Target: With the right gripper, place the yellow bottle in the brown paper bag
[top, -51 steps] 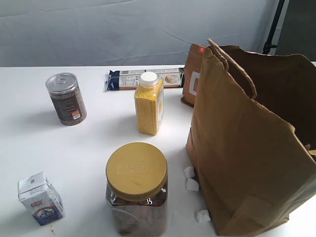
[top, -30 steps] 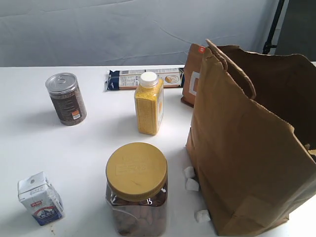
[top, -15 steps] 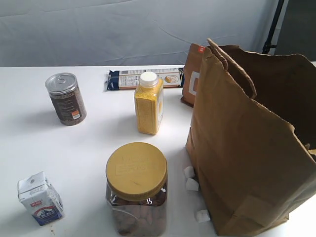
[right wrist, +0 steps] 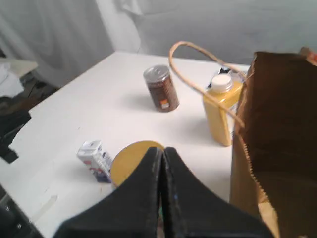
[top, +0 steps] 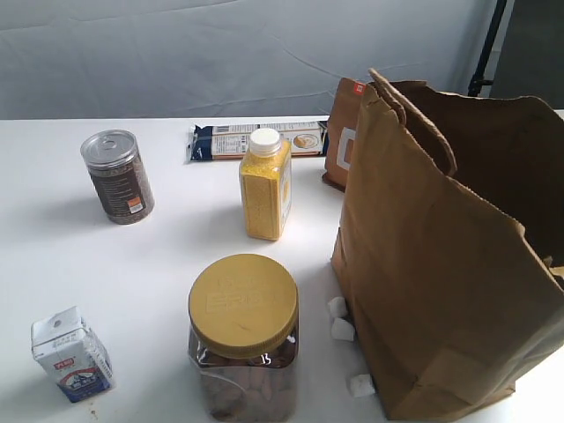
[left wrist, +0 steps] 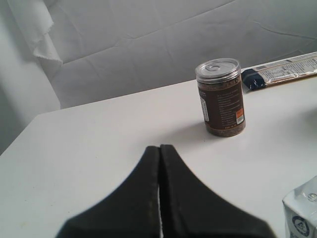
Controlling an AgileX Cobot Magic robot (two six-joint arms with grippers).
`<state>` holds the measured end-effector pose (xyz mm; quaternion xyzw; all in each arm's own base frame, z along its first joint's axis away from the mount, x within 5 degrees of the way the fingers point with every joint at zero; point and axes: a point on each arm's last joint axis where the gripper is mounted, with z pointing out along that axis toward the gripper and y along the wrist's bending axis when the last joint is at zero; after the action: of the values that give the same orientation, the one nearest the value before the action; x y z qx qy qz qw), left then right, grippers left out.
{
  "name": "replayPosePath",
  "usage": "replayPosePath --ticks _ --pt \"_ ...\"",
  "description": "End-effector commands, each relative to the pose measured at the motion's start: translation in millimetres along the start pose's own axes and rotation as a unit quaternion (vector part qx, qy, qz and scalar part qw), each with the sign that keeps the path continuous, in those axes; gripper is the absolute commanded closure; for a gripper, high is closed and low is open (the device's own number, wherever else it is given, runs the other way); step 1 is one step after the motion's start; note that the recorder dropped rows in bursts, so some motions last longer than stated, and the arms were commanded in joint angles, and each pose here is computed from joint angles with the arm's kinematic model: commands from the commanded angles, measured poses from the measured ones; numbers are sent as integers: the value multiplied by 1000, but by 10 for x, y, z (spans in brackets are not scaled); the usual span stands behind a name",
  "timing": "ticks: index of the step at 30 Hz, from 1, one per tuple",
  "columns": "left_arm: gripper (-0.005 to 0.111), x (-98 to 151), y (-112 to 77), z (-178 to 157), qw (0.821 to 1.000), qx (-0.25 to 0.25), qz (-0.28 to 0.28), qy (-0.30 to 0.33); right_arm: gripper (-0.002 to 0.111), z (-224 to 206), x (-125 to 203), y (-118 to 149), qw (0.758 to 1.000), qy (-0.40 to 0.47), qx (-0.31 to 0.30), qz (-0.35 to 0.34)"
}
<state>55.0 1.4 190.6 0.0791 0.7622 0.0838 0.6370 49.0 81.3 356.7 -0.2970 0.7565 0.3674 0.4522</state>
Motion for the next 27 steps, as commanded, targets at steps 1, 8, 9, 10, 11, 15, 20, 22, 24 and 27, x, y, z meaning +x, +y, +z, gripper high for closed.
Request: replayPosePath --ticks 1,8,9,10,11,15,20,22,24,27 --pt "107 9 -2 2 1000 0 -4 -1 108 190 74 112 994 72 -60 -58" --pt "107 9 -2 2 1000 0 -4 -1 108 561 151 374 984 109 -114 -82" --pt "107 9 -2 2 1000 0 -4 -1 108 651 154 415 984 105 -117 -78" --pt "107 9 -2 2 1000 0 -4 -1 108 742 164 467 985 102 -121 -71" --pt "107 9 -2 2 1000 0 -4 -1 108 835 175 514 986 98 -123 -61" --pt "107 9 -2 2 1000 0 -4 -1 108 1209 173 617 990 95 -106 25" --pt "107 9 -2 2 1000 0 -4 -1 108 1708 8 802 988 108 -82 72" --pt "107 9 -2 2 1000 0 -4 -1 108 1897 -47 878 987 114 -75 86" --pt "107 9 -2 2 1000 0 -4 -1 108 2069 -66 895 984 125 -60 109" --pt "107 9 -2 2 1000 0 -4 -1 108 2316 -80 847 980 136 -28 143"
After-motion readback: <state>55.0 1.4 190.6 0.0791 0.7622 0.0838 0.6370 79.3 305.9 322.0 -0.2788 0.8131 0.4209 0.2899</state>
